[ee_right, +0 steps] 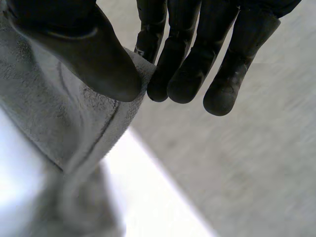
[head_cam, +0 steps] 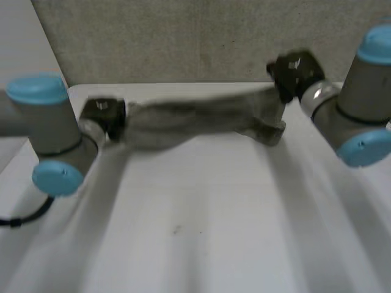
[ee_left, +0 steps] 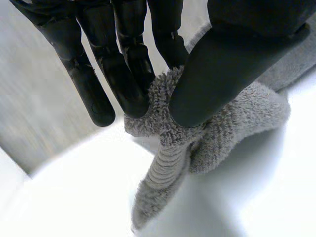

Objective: Fold the towel.

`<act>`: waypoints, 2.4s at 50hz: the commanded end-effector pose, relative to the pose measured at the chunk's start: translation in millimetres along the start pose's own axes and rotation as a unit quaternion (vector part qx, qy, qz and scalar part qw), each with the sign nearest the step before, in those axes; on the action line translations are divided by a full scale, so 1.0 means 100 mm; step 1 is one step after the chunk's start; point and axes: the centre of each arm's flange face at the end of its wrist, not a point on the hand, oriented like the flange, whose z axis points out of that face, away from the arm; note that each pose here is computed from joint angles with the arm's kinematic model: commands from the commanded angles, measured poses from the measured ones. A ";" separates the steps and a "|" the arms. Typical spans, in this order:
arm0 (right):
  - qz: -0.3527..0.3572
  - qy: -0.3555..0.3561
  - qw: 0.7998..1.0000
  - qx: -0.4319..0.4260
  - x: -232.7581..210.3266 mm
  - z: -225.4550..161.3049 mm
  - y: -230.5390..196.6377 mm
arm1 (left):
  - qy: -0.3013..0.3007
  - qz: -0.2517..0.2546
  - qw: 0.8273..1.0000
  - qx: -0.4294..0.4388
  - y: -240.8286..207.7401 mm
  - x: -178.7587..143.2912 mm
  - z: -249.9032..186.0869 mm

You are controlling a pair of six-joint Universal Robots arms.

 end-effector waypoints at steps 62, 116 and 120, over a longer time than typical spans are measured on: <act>0.008 -0.029 0.991 -0.132 -0.06 -0.92 0.98 | 0.016 0.157 0.987 -0.033 0.45 -0.09 -1.06; -0.010 0.095 0.995 0.013 1.01 -1.37 -0.84 | -0.022 0.161 0.966 0.201 -1.30 -0.66 -1.77; -0.013 0.103 0.994 0.025 1.11 -1.44 -1.04 | -0.027 0.161 0.965 0.203 -1.45 -0.70 -1.83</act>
